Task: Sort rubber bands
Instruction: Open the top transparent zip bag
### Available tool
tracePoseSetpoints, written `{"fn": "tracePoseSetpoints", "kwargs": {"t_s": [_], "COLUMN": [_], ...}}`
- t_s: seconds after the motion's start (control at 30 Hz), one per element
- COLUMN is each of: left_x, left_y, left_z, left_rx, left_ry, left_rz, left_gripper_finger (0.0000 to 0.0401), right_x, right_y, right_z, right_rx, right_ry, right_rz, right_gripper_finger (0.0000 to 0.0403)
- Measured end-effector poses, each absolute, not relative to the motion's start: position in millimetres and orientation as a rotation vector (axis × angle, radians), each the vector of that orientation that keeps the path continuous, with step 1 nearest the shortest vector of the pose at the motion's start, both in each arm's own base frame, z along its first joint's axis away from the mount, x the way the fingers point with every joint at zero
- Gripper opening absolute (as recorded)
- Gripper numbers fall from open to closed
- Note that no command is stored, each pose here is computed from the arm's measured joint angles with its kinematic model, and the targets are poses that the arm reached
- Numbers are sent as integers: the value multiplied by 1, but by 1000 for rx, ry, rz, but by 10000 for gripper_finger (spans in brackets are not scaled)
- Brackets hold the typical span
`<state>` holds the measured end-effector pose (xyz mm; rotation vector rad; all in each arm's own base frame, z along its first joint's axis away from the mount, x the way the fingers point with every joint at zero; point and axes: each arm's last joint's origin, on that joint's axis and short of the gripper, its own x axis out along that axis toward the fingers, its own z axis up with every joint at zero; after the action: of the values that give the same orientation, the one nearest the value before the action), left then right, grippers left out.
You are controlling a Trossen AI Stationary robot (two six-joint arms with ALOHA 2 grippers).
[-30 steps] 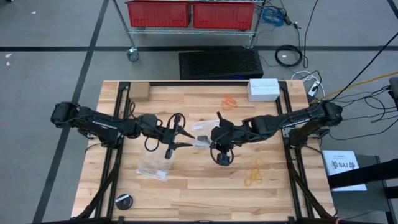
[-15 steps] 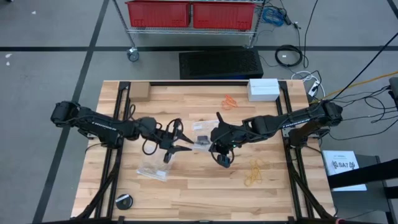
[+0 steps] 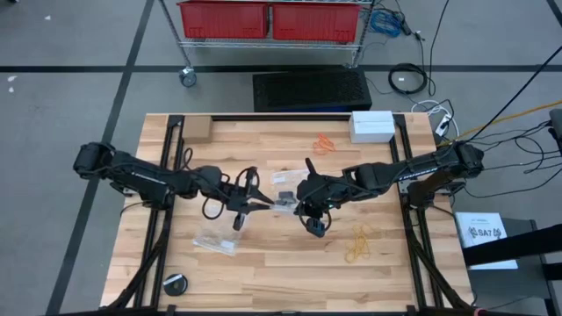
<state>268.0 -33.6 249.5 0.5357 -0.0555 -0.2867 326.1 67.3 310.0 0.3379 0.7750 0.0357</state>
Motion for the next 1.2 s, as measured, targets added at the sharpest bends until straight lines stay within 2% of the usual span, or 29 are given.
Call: {"fn": "tracePoseSetpoints", "kwargs": {"t_s": [0.13, 0.3, 0.47, 0.63, 0.8, 1.0, 1.2], "left_x": [279, 287, 285, 286, 286, 283, 278], "left_y": [-35, -35, -31, -28, -24, -23, -22], "left_z": [249, 242, 244, 243, 244, 251, 260], "left_rx": [535, 556, 552, 534, 490, 421, 343], "left_ry": [-40, 25, 34, 73, 86, 56, 31], "left_rz": [-291, -302, -270, -198, -141, -126, -111], "left_gripper_finger": [8, 5, 4, 4, 4, 4, 4], "right_x": [326, 322, 316, 310, 307, 314, 328], "right_y": [67, 66, 63, 62, 69, 86, 99], "right_z": [310, 316, 340, 370, 378, 350, 326], "right_rx": [333, 313, 275, 223, 103, -45, -155], "right_ry": [781, 793, 824, 790, 764, 810, 837], "right_rz": [34, 30, -17, -22, -63, -143, -232], "right_gripper_finger": [16, 61, 107, 126, 102, 11, 1]}}
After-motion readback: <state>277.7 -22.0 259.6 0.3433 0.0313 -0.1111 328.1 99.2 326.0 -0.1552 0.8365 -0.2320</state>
